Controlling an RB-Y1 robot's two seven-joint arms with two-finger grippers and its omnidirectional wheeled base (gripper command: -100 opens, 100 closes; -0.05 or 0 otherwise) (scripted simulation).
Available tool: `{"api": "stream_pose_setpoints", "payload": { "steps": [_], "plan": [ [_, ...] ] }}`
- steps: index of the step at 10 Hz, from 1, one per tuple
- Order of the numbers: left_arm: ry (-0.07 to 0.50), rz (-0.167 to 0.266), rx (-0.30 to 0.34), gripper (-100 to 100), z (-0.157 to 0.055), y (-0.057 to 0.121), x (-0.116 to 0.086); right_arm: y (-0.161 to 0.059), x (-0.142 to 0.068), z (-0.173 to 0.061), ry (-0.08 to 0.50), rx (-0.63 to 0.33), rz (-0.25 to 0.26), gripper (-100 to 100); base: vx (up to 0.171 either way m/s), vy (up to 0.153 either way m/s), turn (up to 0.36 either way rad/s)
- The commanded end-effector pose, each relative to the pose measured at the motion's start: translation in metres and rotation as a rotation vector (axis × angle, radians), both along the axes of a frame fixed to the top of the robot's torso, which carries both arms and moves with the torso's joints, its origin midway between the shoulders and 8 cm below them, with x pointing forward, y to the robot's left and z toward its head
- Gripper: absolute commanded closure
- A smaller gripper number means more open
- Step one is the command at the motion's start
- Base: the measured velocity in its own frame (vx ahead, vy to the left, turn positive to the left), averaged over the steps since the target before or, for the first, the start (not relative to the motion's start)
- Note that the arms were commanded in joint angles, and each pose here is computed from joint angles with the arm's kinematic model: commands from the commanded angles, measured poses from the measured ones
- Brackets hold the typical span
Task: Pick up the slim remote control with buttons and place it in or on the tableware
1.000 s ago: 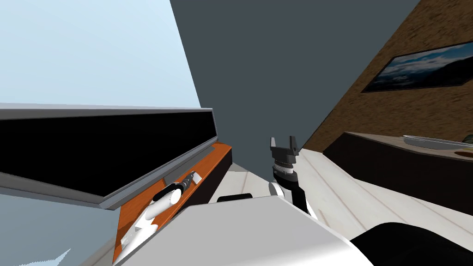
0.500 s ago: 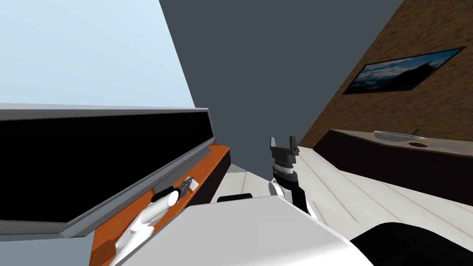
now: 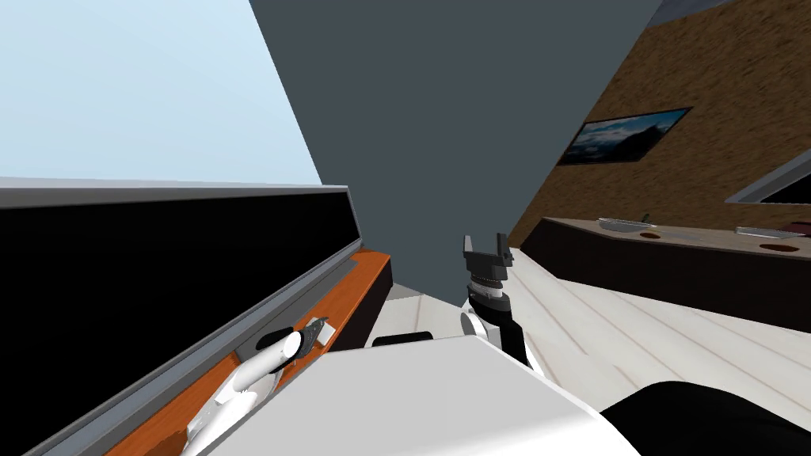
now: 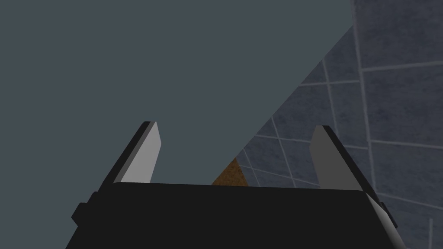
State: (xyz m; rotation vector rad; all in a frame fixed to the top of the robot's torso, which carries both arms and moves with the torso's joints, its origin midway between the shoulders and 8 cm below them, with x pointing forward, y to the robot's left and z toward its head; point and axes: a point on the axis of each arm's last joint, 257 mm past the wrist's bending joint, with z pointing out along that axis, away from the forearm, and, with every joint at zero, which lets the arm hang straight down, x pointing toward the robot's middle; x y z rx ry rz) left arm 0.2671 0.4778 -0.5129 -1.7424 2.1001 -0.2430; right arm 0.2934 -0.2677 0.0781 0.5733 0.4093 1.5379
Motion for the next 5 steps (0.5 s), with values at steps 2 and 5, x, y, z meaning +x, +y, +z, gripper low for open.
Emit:
{"api": "stream_pose_setpoints", "payload": {
  "steps": [2, 5],
  "plan": [
    [0.106, -0.015, -0.019, -100, -0.016, 0.003, -0.032, 0.0, 0.0, 0.0, 0.0, 0.0, 0.0, 0, 0.073, 0.068, -0.165],
    [0.175, -0.023, -0.037, -100, -0.025, 0.003, -0.054, 0.0, 0.0, 0.0, 0.0, 0.0, 0.0, 0, 0.051, 0.067, -0.117]
  ]
}}
